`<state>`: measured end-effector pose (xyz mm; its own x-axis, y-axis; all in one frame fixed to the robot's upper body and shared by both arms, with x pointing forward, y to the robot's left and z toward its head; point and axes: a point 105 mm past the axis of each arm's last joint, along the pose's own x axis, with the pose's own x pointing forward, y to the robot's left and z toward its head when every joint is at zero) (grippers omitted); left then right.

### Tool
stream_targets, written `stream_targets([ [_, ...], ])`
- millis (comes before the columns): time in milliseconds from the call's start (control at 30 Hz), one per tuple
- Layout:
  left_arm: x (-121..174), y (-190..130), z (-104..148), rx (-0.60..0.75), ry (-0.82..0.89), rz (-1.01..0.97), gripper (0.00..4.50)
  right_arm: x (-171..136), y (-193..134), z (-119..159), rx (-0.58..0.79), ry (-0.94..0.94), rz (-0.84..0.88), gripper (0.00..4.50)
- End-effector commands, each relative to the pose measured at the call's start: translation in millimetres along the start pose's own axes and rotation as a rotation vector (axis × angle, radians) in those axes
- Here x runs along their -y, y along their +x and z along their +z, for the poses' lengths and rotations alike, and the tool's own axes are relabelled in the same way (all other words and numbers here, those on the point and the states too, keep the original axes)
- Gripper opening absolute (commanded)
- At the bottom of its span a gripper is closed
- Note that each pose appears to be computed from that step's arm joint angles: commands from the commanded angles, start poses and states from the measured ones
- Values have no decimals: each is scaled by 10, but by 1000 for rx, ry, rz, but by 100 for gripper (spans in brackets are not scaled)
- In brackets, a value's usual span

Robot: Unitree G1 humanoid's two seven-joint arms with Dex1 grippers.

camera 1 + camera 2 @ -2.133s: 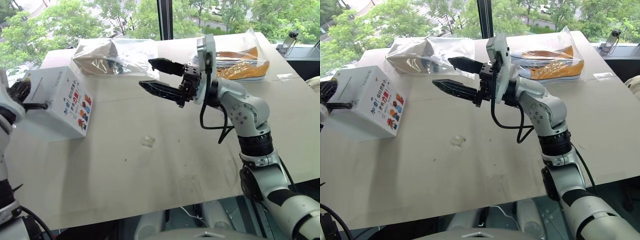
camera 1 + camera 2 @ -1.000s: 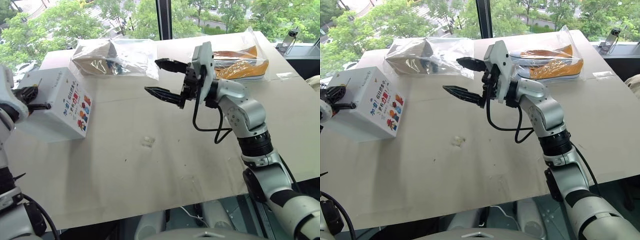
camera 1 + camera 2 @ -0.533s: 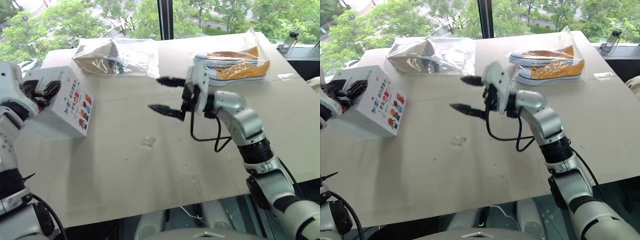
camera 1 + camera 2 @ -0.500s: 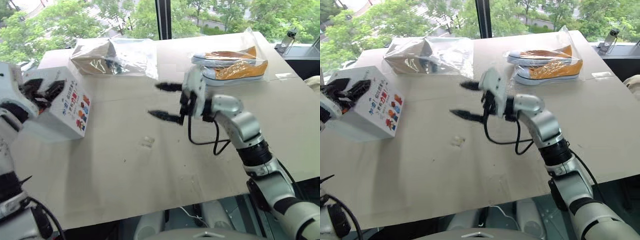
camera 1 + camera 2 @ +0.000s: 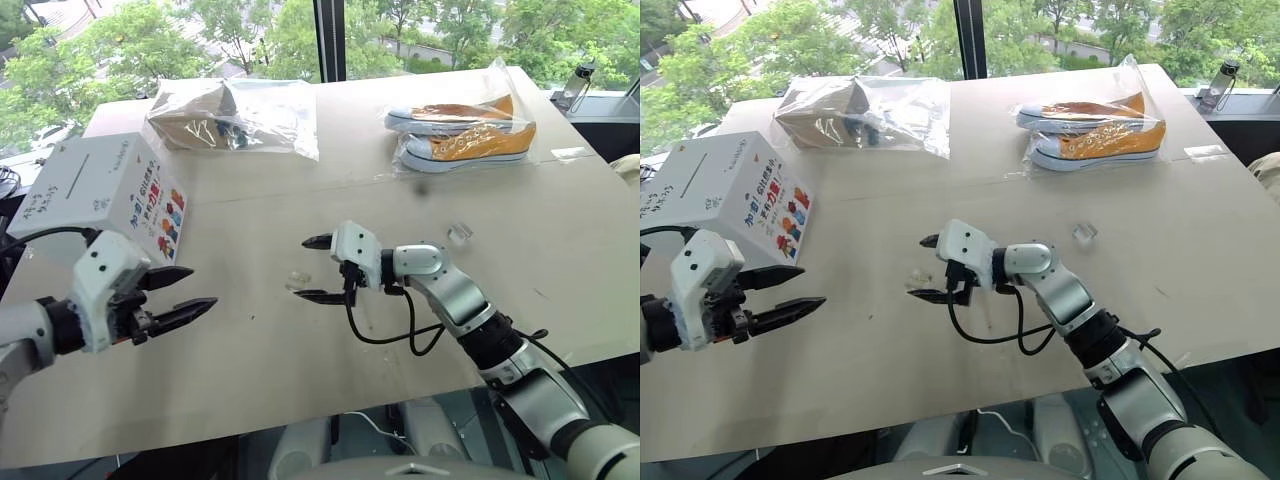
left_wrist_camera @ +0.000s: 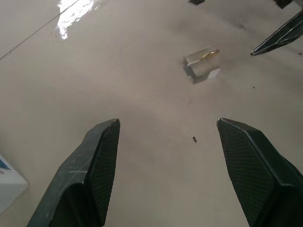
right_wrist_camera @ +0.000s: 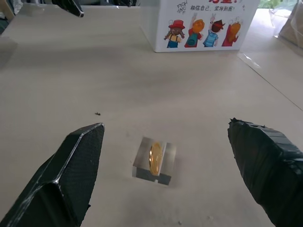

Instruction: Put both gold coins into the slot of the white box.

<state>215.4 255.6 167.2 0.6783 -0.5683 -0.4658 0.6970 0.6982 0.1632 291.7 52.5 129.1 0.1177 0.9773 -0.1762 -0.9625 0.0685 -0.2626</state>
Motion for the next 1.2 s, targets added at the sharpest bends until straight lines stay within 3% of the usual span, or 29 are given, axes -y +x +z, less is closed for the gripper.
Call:
stream_targets([
  [33, 53, 39, 71, 31, 73, -14, 338, -8, 70, 0, 3, 20, 1, 377],
  [133, 66, 68, 76, 57, 76, -18, 338, 42, 123, -63, -34, 42, -20, 222],
  [300, 58, 82, 67, 54, 84, -13, 338, 56, 148, -161, -91, 48, -6, 5],
  [600, 39, 89, 83, 62, 87, -5, 338, 51, 158, -171, -95, 69, 3, 5],
  [833, 32, 101, 230, 239, -37, -1, 338, 75, 92, 184, 78, 219, 30, 5],
  [1200, 103, 278, 1057, 936, -399, -81, 338, 174, -28, 1137, 576, 636, 105, 5],
])
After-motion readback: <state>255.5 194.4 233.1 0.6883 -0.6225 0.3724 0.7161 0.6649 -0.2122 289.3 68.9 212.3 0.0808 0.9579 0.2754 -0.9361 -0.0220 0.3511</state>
